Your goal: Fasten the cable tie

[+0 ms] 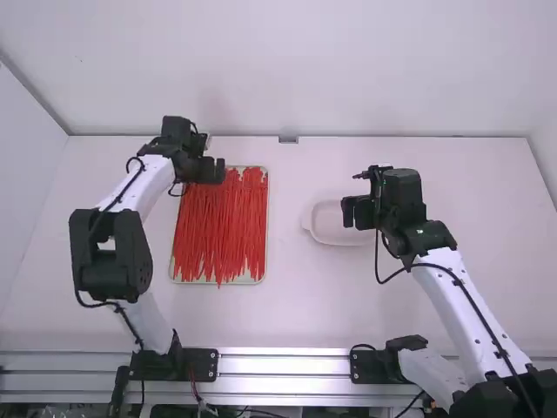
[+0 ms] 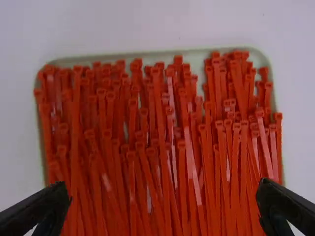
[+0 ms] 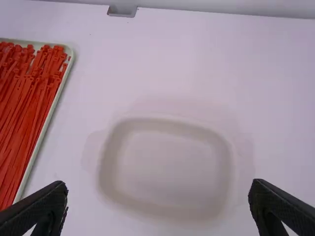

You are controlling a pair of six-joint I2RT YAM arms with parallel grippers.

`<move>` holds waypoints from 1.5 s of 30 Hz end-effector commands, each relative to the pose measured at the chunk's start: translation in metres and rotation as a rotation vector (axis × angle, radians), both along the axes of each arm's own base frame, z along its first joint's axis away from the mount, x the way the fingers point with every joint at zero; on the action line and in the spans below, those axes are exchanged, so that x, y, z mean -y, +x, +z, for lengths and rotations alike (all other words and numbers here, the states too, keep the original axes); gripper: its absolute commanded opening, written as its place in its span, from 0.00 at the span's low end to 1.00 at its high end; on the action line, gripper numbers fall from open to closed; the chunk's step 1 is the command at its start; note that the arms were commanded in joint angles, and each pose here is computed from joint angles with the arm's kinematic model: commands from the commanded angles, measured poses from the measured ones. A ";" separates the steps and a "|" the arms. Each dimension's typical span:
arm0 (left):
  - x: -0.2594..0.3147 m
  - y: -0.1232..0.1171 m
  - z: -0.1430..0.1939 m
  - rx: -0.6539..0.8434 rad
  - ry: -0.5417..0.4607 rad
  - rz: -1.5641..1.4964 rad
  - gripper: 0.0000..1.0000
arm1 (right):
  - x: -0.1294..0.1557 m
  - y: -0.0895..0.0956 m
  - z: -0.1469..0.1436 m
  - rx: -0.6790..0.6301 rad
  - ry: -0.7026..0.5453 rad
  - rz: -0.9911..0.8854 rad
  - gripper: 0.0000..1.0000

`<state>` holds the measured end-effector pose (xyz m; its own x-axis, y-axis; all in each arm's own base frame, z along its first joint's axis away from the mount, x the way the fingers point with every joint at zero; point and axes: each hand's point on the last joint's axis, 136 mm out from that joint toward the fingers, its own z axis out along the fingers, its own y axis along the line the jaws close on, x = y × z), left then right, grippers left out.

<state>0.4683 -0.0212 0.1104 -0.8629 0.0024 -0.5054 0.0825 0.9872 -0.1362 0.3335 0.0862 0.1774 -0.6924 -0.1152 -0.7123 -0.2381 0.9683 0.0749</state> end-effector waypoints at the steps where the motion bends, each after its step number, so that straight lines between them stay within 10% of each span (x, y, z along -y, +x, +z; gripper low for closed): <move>1: 0.009 0.013 0.004 0.039 -0.013 -0.034 0.99 | -0.003 0.006 0.013 0.028 0.004 0.005 0.98; 45: 0.029 0.077 -0.074 0.147 -0.078 -0.051 0.93 | -0.003 0.005 0.012 0.020 0.011 -0.003 0.98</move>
